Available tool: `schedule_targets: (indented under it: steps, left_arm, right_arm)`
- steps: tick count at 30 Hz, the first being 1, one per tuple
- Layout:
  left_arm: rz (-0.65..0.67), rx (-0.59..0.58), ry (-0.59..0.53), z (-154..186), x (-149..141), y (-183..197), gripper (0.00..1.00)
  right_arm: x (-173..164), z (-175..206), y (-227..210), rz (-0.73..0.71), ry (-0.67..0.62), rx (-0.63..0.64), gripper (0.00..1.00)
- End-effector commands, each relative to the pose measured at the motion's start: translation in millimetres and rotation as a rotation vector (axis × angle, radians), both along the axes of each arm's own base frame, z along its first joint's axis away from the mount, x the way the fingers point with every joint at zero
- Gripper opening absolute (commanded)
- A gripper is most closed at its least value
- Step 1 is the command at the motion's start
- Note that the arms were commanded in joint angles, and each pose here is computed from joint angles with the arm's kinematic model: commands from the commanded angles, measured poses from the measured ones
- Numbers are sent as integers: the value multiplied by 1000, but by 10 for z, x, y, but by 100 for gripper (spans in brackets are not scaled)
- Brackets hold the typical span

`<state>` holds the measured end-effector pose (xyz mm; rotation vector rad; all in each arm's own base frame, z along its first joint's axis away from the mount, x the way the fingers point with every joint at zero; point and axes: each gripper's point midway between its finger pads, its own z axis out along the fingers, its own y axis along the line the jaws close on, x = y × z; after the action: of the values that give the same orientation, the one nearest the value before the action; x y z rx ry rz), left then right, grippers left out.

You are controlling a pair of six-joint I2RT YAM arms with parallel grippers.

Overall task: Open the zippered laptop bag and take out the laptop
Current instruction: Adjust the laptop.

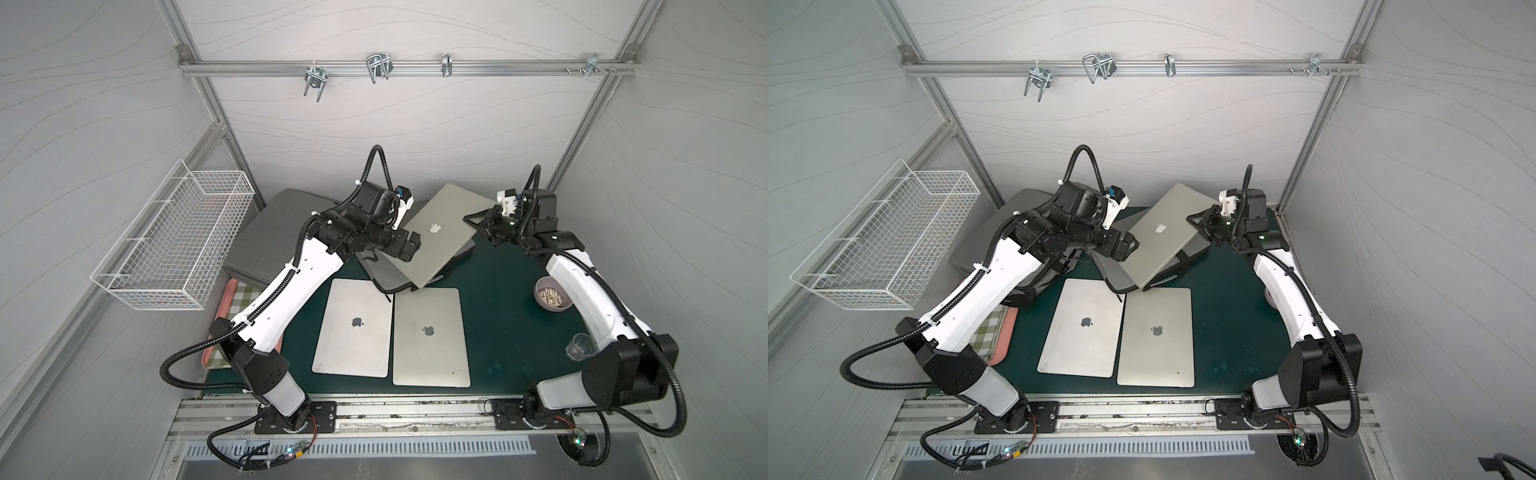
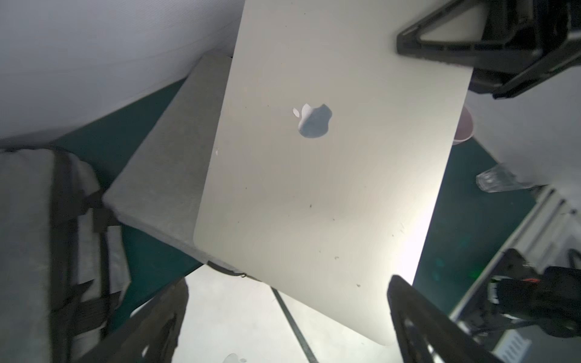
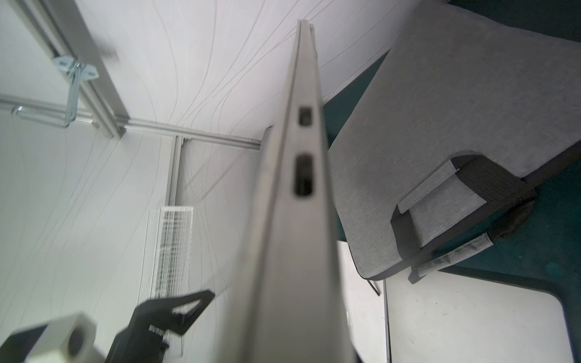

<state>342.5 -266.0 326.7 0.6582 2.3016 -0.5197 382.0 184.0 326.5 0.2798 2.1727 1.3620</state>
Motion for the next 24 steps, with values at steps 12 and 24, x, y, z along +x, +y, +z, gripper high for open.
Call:
schedule_targets:
  steps: [12, 24]
  left_arm:
    - [-100, -344, 337, -285, 534, -117, 89]
    - [-257, -549, 477, 22, 103, -288, 73]
  right_arm:
    - [-593, 708, 52, 411, -316, 142, 0]
    - [-449, 631, 94, 455, -281, 181, 0]
